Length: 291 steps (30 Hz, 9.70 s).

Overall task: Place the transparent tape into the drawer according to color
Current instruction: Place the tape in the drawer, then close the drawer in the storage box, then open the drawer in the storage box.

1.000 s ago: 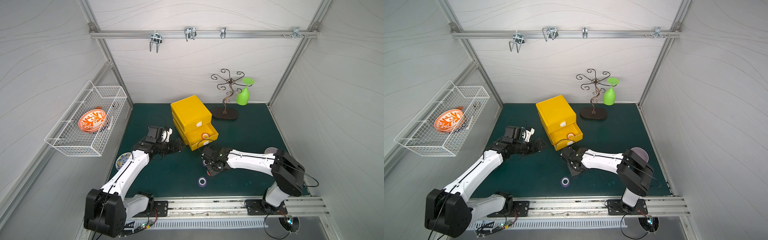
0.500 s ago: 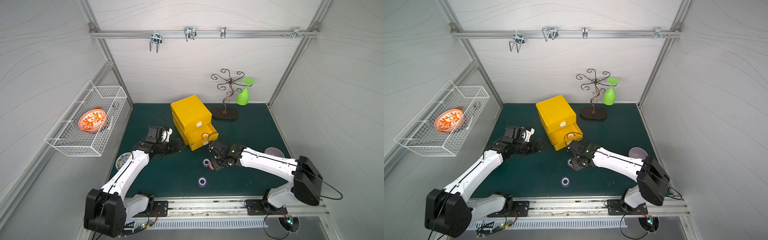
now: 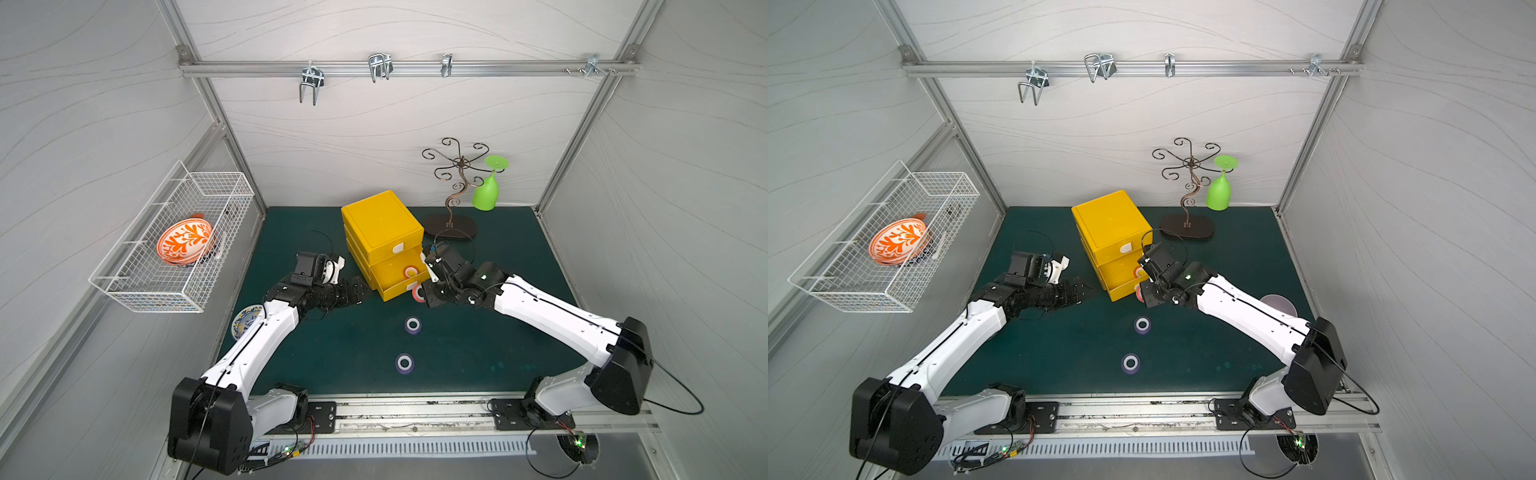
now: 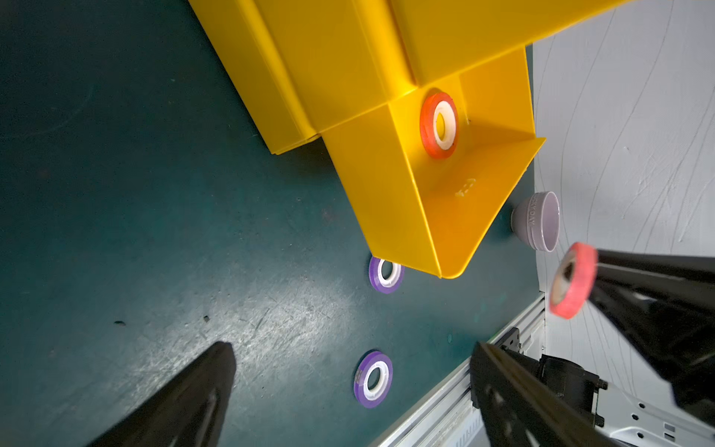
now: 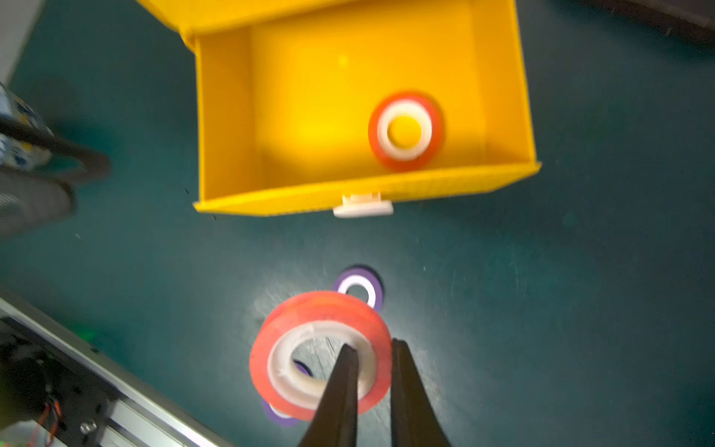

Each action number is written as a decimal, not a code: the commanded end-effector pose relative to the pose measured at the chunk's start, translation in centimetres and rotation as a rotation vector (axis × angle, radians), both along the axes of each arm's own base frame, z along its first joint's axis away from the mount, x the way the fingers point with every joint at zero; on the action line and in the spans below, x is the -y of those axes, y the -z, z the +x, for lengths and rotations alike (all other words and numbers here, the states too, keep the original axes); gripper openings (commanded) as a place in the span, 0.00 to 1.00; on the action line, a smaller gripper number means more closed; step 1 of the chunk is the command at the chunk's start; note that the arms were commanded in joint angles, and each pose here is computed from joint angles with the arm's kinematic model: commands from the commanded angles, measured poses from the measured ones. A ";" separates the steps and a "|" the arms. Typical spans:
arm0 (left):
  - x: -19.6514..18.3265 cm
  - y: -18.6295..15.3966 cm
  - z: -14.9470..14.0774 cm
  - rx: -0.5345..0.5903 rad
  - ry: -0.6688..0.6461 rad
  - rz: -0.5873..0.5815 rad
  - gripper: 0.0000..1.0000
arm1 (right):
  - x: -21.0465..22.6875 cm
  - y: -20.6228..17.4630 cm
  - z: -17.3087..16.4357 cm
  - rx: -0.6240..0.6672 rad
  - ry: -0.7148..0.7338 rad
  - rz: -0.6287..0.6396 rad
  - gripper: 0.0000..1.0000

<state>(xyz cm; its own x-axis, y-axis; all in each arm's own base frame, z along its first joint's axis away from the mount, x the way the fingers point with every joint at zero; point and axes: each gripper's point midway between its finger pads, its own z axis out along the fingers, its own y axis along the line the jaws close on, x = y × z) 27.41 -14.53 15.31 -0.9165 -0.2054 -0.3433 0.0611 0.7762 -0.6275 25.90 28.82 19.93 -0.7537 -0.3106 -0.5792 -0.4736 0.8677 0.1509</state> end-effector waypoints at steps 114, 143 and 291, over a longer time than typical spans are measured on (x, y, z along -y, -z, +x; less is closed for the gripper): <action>0.4 -6.4 15.2 0.190 -0.179 0.141 0.47 | -3.2 5.9 3.2 0.234 -0.104 0.195 0.68; 0.9 -5.5 14.8 0.158 -0.146 0.127 0.47 | -7.3 5.4 8.3 0.398 -0.082 0.205 0.47; 1.6 -5.5 13.5 0.133 -0.095 0.067 0.64 | -2.2 11.6 0.1 0.314 0.041 0.117 0.63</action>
<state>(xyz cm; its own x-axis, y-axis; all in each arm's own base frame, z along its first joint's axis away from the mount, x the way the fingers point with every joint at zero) 42.18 -15.69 21.88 -0.8069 -0.2918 -0.5135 0.0690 0.8169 -0.5726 26.81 31.07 7.33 -0.5196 -0.1944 -0.8320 -0.4657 0.8808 0.0850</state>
